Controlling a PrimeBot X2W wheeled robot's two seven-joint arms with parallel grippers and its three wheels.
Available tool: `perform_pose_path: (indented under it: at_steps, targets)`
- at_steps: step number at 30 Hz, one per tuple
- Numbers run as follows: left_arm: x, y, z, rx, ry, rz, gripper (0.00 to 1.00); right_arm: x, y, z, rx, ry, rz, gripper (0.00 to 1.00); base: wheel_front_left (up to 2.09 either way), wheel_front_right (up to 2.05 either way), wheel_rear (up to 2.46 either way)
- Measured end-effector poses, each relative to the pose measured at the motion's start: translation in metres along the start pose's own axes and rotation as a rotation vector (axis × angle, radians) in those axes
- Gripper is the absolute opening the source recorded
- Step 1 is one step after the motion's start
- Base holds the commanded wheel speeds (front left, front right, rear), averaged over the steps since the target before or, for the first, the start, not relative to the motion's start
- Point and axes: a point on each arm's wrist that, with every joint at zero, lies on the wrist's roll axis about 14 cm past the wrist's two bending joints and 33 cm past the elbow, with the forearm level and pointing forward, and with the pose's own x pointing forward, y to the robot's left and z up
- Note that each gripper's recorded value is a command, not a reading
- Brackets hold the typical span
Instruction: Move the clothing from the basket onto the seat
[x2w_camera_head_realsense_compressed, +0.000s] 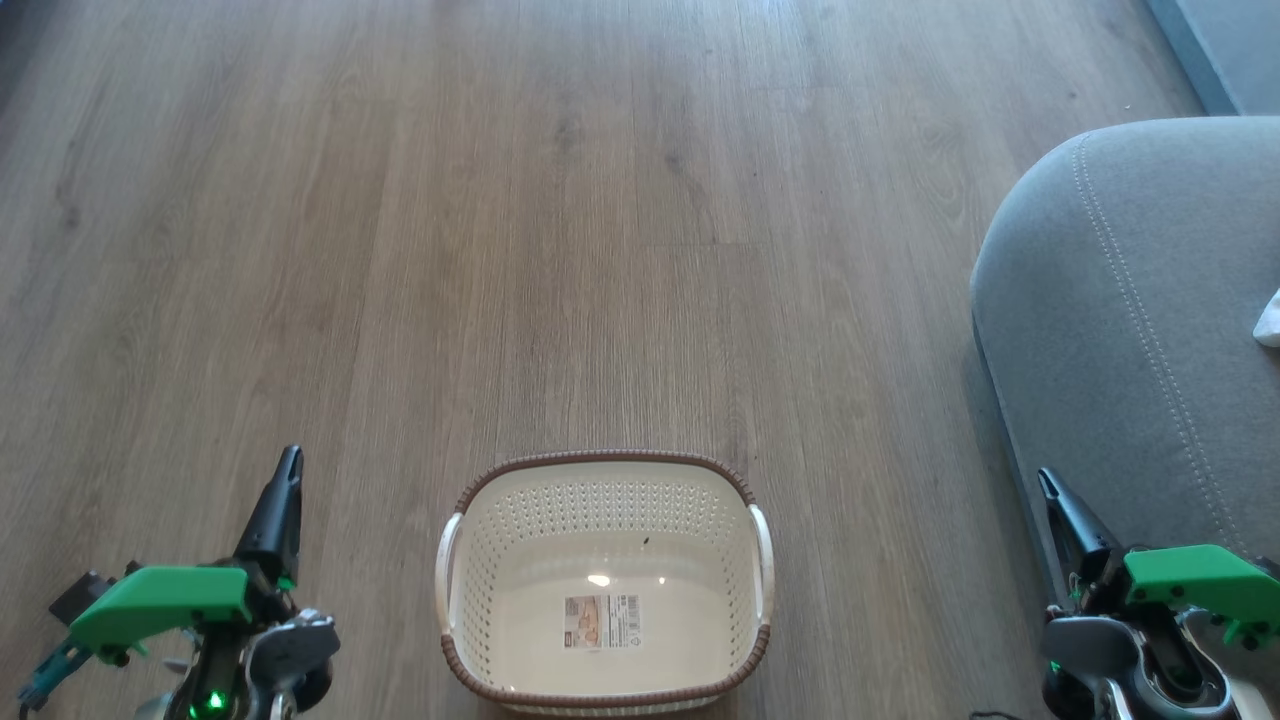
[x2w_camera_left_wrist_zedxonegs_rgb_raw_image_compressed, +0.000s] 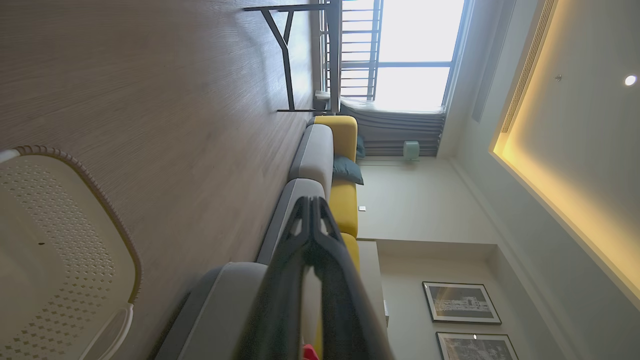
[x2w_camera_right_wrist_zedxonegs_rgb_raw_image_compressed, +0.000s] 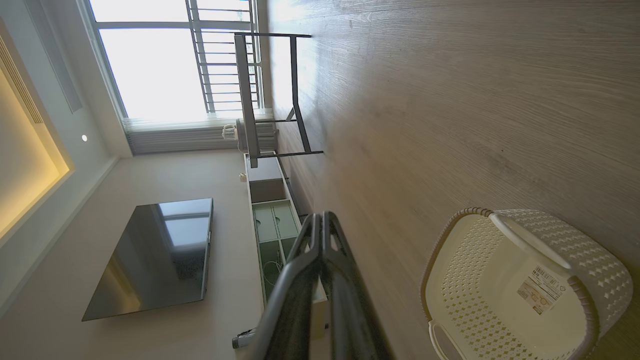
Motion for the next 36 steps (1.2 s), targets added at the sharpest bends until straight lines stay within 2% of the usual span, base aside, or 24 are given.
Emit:
perform_pose_path:
  at_steps: [36]
  targets:
    - [0.0000, -0.0001, 0.0000, 0.000, 0.000, 0.000, 0.00, 0.0000, 0.0000, 0.0000, 0.000, 0.000, 0.000, 0.00, 0.00, 0.00, 0.00]
